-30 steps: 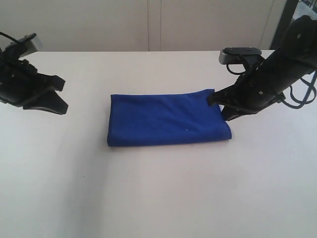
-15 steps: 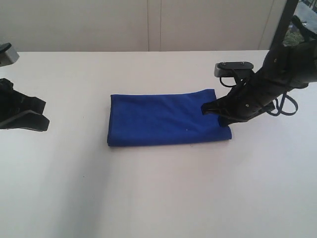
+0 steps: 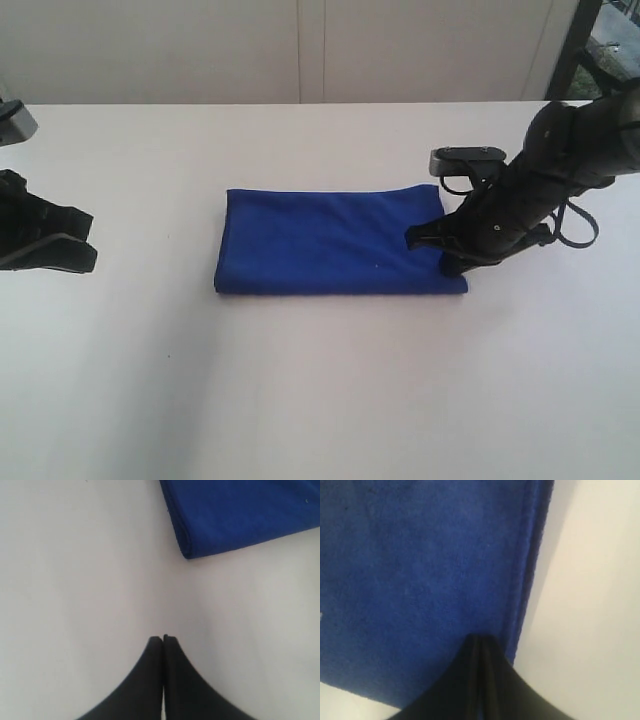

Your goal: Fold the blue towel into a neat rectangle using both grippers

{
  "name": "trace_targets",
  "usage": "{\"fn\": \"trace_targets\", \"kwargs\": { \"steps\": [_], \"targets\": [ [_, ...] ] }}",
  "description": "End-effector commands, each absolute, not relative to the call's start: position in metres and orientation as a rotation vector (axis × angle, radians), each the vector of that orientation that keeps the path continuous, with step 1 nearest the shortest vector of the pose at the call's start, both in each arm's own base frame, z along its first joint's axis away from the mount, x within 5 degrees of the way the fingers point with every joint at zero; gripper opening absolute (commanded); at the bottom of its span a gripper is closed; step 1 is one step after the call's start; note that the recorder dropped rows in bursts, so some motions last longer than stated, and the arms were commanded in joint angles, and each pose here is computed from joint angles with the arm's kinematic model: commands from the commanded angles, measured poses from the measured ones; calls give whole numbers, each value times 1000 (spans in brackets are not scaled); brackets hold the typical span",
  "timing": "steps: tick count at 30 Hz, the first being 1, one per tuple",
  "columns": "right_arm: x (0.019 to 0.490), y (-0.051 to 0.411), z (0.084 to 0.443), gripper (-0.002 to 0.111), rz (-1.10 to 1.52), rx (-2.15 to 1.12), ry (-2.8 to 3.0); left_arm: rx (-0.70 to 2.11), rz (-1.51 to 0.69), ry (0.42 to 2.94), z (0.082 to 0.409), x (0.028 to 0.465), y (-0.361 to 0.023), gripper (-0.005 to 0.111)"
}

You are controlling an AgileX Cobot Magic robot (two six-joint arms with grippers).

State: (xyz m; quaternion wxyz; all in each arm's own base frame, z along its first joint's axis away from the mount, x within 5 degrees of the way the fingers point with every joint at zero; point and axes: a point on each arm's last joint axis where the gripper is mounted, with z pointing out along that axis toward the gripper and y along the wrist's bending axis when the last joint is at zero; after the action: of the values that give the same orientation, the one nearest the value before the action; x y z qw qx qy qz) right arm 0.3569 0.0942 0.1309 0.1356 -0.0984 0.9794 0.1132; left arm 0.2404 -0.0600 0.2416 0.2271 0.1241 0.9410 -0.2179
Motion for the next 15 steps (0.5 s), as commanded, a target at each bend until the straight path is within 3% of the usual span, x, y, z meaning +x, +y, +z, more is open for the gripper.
{"fn": "trace_targets", "kwargs": {
  "steps": [1,9,15],
  "targets": [
    [352,96,130,0,342,-291,2883,322,-611,2589,242,239,-60,0],
    [358,93,145,0,328,-238,2792,308,-589,2566,243,242,-59,0],
    [352,58,201,0,332,-106,2687,340,-539,2539,252,247,-57,0]
  ]
}}
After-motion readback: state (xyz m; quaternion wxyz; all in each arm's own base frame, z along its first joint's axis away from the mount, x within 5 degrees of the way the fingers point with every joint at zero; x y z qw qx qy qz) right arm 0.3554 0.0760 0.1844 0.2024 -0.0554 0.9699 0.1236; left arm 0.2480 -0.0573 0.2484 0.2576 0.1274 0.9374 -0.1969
